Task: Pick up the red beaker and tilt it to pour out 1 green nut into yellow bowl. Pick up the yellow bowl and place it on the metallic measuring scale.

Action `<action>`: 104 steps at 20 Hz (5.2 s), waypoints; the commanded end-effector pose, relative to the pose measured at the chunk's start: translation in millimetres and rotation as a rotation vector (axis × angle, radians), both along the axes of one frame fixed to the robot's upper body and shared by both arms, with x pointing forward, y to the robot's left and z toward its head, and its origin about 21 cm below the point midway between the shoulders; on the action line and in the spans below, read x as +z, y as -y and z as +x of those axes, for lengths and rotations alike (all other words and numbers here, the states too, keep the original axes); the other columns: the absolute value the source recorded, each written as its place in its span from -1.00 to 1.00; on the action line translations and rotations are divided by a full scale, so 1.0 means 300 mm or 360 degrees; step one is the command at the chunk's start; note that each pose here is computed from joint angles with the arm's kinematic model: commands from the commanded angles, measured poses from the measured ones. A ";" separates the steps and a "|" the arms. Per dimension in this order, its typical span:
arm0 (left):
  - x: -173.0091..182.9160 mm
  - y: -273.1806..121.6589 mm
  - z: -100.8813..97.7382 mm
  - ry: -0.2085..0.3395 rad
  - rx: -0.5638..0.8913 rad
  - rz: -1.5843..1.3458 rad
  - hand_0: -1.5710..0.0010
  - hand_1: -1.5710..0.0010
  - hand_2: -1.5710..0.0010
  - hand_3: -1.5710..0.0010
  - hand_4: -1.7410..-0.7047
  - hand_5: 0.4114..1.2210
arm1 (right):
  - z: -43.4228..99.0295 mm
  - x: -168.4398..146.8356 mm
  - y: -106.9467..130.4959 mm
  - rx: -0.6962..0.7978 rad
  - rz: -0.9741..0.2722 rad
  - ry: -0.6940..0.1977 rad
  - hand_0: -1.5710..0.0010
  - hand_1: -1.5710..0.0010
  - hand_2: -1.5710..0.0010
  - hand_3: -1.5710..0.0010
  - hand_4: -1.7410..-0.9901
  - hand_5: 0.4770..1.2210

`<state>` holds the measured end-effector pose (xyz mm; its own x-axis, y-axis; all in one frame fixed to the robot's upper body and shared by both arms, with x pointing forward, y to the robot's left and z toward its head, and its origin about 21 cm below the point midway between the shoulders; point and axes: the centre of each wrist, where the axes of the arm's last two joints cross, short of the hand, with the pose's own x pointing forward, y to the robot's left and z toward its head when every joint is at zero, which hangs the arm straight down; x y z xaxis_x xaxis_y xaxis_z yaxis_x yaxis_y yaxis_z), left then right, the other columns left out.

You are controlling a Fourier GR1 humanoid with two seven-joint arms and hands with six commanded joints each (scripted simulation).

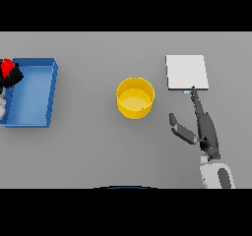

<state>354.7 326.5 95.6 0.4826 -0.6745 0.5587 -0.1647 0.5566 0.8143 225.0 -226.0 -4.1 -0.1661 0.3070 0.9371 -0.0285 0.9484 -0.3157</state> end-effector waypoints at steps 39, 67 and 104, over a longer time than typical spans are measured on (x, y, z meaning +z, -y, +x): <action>0.047 0.032 -0.002 -0.0163 -0.0348 -0.0166 1.00 1.00 1.00 1.00 0.82 -0.24 | 0.352 0.254 -0.185 0.1097 -0.1602 0.0123 1.00 1.00 1.00 1.00 0.24 -0.46; 0.070 -0.001 0.007 -0.0137 -0.0327 -0.0169 1.00 1.00 1.00 1.00 0.82 -0.22 | 0.437 0.174 -0.331 0.1552 -0.2012 -0.0192 -0.31 -0.26 -0.23 0.12 -0.55 0.65; 0.118 0.028 -0.032 -0.0154 -0.0305 -0.0152 1.00 1.00 1.00 1.00 0.76 -0.13 | 0.577 0.528 0.012 0.0838 -0.2053 -0.0246 -1.00 -1.00 -1.00 -0.52 -0.94 1.00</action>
<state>344.9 318.0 131.0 0.4051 -0.7056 0.5814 0.0285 0.6454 0.7633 398.1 -230.1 154.2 -0.4482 0.8917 0.0636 -0.4005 -0.1367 -0.9060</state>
